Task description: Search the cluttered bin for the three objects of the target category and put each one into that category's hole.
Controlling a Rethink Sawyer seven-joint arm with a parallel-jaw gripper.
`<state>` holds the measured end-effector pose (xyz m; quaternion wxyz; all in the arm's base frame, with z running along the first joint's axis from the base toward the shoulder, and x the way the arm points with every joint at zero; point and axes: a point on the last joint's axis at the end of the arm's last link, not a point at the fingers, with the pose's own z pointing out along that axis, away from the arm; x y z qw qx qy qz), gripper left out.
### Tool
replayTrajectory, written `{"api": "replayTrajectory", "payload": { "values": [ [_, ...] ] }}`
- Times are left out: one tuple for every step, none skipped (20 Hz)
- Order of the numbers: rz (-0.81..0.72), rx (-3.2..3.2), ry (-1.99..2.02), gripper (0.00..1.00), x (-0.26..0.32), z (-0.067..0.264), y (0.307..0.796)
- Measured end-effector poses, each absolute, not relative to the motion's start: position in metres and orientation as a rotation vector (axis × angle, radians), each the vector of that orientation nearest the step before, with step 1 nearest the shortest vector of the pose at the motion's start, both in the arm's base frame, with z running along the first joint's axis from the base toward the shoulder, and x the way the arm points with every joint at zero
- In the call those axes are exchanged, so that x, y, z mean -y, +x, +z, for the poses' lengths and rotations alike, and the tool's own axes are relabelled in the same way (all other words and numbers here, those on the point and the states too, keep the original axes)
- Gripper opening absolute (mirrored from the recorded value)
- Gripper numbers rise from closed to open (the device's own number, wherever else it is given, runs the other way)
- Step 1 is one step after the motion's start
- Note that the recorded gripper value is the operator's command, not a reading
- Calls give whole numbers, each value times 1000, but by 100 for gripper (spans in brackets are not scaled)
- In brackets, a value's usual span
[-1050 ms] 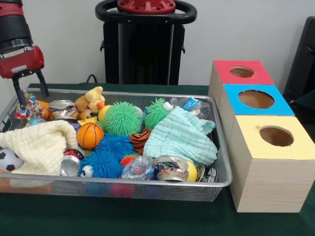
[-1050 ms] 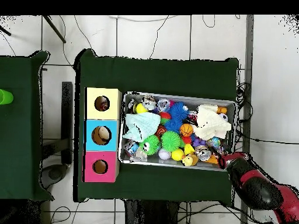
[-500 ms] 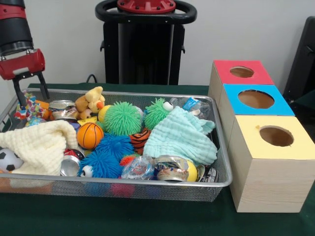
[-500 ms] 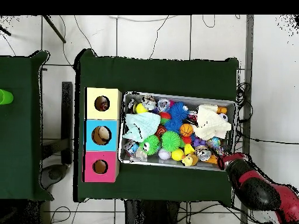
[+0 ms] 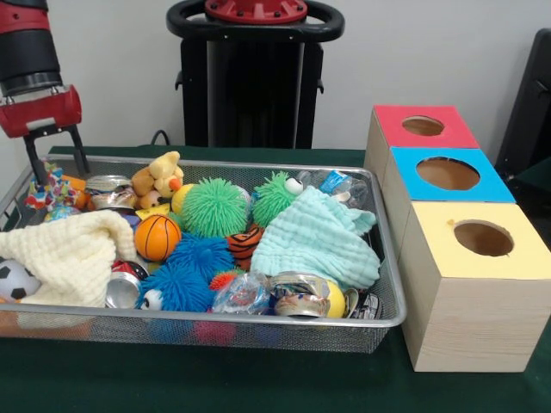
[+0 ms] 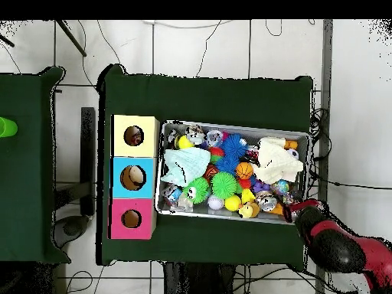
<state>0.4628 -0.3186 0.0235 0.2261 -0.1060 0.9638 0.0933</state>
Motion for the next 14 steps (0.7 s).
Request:
{"api": "replayTrajectory", "payload": {
  "values": [
    [253, -2685, -324, 100, 314, 24, 463],
    [252, -2696, -337, 100, 312, 24, 463],
    [250, -2734, -377, 100, 307, 23, 463],
    [249, -2751, -394, 100, 305, 23, 462],
    [248, -2778, -418, 100, 302, 22, 460],
    [248, -2795, -432, 100, 300, 22, 459],
    [247, -2812, -447, 100, 299, 21, 458],
    [246, -2824, -457, 100, 298, 21, 457],
    [246, -2861, -482, 100, 295, 19, 454],
    [244, -2877, -491, 100, 294, 18, 452],
    [242, -2894, -500, 100, 294, 18, 451],
    [239, -2907, -505, 100, 294, 17, 449],
    [236, -2920, -510, 100, 294, 16, 448],
    [234, -2926, -511, 100, 295, 15, 447]
  ]
}}
